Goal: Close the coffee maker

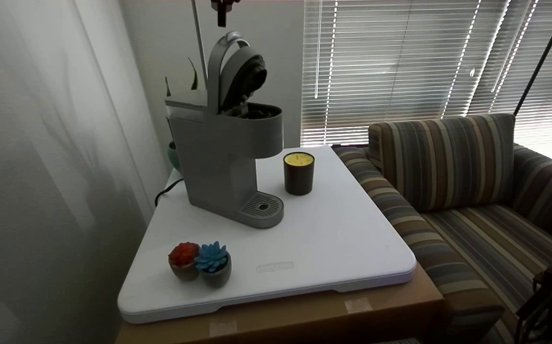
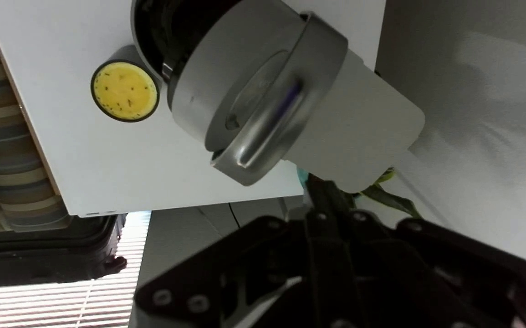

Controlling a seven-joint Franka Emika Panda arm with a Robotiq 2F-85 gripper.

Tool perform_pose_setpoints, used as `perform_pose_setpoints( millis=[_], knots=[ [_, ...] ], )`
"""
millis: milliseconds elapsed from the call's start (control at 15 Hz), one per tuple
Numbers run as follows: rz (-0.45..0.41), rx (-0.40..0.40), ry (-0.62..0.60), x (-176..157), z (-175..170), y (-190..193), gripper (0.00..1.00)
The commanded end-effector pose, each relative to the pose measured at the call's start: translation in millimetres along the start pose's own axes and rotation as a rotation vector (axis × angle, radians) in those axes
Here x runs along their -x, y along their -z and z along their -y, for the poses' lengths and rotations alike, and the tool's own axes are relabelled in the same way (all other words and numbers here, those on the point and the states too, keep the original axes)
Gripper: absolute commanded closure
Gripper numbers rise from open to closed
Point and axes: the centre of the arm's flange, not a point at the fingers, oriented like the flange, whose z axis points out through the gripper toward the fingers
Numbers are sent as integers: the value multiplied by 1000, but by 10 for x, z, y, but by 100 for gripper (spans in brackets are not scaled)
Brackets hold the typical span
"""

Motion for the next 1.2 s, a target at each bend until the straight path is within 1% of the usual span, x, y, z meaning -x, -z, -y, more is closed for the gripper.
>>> perform_pose_setpoints(
  millis=[0, 333, 733, 1133],
  knots=[
    [50, 51, -11, -50, 39, -64, 100],
    [117, 93, -5, 10, 0, -81, 100],
    [167, 125, 2, 71, -27, -96, 100],
    [212, 151, -1, 153, -77, -226, 100]
  ],
)
